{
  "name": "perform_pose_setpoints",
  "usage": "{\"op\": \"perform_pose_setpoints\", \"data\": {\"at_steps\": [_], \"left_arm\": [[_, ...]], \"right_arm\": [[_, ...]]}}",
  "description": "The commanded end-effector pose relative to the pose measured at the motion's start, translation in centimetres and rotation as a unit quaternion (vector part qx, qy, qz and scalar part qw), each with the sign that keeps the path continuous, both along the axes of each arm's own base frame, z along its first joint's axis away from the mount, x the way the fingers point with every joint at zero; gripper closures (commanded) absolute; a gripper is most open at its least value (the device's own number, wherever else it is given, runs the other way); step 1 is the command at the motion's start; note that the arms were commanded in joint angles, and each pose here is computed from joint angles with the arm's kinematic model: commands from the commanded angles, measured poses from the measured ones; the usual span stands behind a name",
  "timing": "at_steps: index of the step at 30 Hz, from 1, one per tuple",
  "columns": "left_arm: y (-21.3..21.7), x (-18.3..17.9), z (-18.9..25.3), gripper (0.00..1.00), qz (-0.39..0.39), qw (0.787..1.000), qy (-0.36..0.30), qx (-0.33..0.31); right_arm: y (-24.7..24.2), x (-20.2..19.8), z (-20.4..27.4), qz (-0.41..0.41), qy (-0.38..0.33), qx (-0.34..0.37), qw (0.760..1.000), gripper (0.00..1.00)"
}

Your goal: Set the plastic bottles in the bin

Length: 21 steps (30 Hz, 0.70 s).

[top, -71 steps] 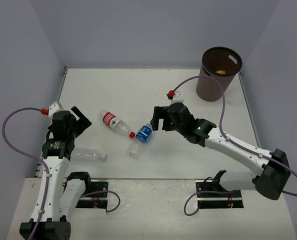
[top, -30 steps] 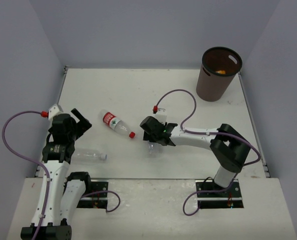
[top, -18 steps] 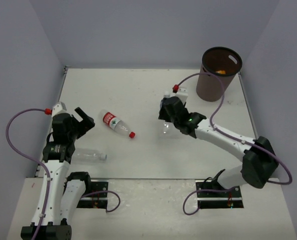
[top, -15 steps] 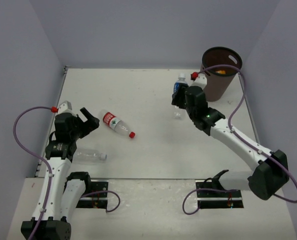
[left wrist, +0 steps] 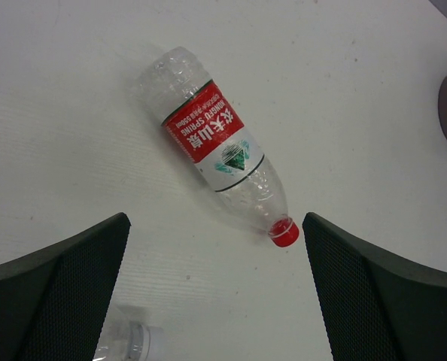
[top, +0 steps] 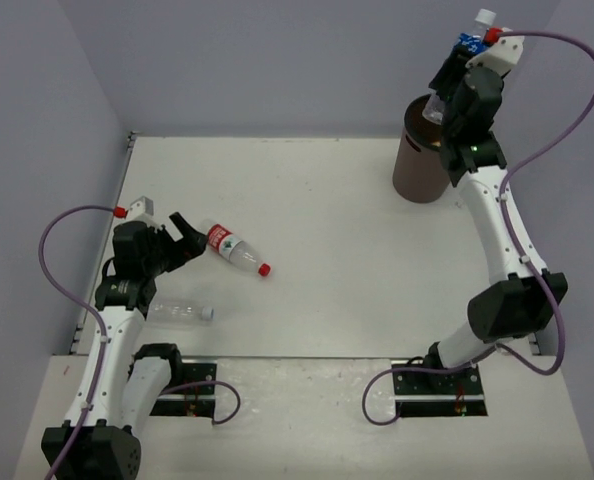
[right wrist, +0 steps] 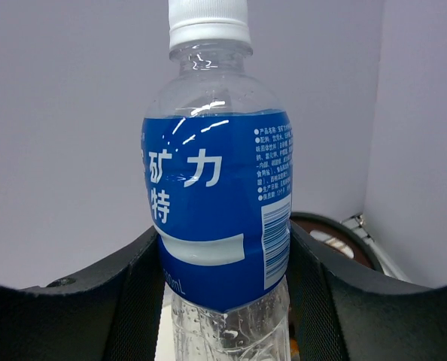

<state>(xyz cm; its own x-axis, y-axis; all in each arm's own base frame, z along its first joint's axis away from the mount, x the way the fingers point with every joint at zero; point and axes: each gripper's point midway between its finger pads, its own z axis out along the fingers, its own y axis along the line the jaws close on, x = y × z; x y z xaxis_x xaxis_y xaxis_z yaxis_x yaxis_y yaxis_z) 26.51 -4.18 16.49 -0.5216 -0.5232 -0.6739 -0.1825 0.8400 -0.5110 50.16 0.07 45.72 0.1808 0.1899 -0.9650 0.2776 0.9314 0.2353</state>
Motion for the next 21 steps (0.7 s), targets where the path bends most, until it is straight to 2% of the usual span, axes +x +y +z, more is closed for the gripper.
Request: {"op": "perform_pose_setpoints", "data": {"at_steps": [1,6,8,12,13,14,17,21], "left_arm": [[-0.9,0.9,1.8,0.0,-0.032,0.999,-0.04,0.0],[-0.9,0.9,2.1,0.0,-0.034,0.998,-0.045,0.002],[-0.5,0.9,2.1,0.0,-0.024,0.999,-0.044,0.005],[-0.1,0.9,2.0,0.0,-0.01,0.999,-0.043,0.011],[-0.1,0.8,2.0,0.0,-0.01,0.999,-0.041,0.01],[-0.1,0.9,1.9,0.0,-0.009,0.999,-0.04,0.011],[0.0,0.9,1.8,0.0,-0.007,0.999,-0.036,0.009],[0.2,1.1,0.9,0.0,0.01,1.0,-0.022,0.0]], "right_arm": [[-3.1,3.8,-0.4,-0.069,-0.008,0.007,0.998,0.65],[-6.5,5.9,0.2,-0.135,-0.033,0.008,0.99,0.66],[-6.9,6.5,-0.7,-0.141,-0.024,0.007,0.99,0.6],[-7.4,7.2,-4.2,-0.148,0.011,0.007,0.989,0.1],[-7.7,6.9,-4.9,-0.156,0.017,0.01,0.987,0.04],[-7.6,7.0,-5.2,-0.155,0.019,0.013,0.988,0.01],[-7.2,6.3,-4.8,-0.136,0.024,0.018,0.99,0.01],[-4.5,4.5,-5.8,-0.054,0.056,0.02,0.997,0.01]]}}
